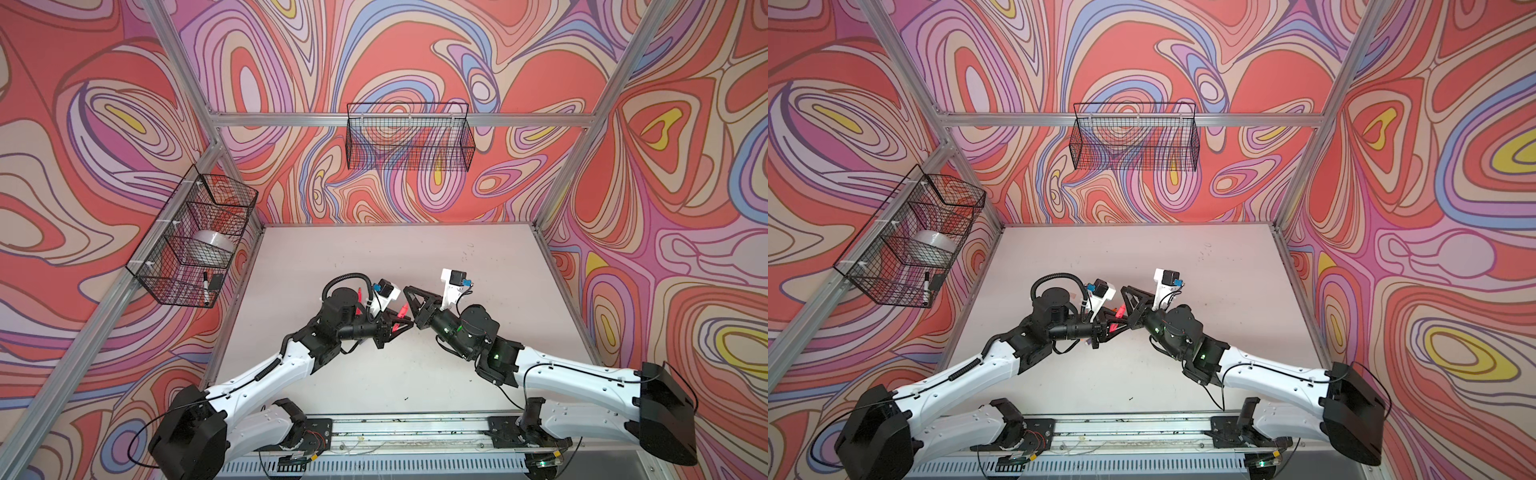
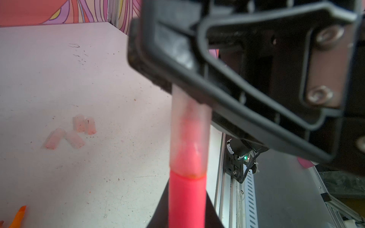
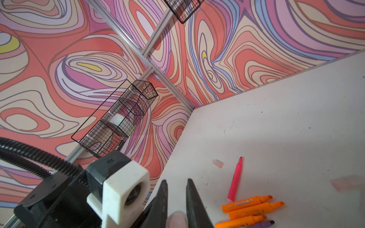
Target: Insert the pens into the pen caps
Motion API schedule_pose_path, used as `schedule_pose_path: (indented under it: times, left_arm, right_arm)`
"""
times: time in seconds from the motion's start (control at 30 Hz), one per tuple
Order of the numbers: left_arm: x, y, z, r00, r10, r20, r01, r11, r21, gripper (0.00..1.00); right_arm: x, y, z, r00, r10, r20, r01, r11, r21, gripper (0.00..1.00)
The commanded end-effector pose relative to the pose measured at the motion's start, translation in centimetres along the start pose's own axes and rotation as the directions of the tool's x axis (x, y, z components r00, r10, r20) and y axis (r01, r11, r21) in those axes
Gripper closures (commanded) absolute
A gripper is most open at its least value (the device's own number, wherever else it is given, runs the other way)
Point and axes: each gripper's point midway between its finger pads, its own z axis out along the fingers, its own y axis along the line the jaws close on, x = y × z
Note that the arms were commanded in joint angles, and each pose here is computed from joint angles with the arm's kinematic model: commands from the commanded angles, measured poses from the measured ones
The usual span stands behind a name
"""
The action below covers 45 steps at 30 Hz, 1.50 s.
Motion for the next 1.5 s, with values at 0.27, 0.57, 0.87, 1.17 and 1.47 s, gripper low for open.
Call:
schedule_pose_path:
  times: [0.27, 0.57, 0.87, 1.17, 1.47]
  left_arm:
    - [-13.9, 5.7, -8.2, 0.882, 0.280, 0.380, -0.045, 0.852, -0.522, 1.00]
    - [-13.4, 5.7, -9.2, 0.880, 0.301, 0.369, -0.046, 0.825, -0.563, 1.00]
    - [-6.5, 8.1, -7.4, 0.946, 0.129, 0.299, 0.051, 0.848, -0.527, 1.00]
    - [2.7, 14.8, -7.3, 0.976, -0.100, 0.193, 0.208, 0.685, -0.698, 1.00]
    - [3.2, 21.5, -8.6, 0.957, -0.258, 0.132, 0.238, 0.439, -0.867, 1.00]
  right_arm:
    - [13.0, -1.2, -0.3, 0.899, -0.004, -0.437, 0.047, 0.995, 0.089, 1.00]
    - [13.6, -0.9, 0.4, 0.901, -0.027, -0.433, 0.102, 0.983, 0.150, 1.00]
    - [7.9, -1.5, -0.1, 0.941, -0.124, -0.315, 0.206, 0.949, 0.239, 0.64]
    - [2.2, -4.2, -2.2, 0.962, -0.176, -0.208, 0.244, 0.896, 0.372, 0.30]
    - [-2.5, -13.2, -5.6, 0.972, -0.168, -0.165, 0.234, 0.754, 0.614, 0.23]
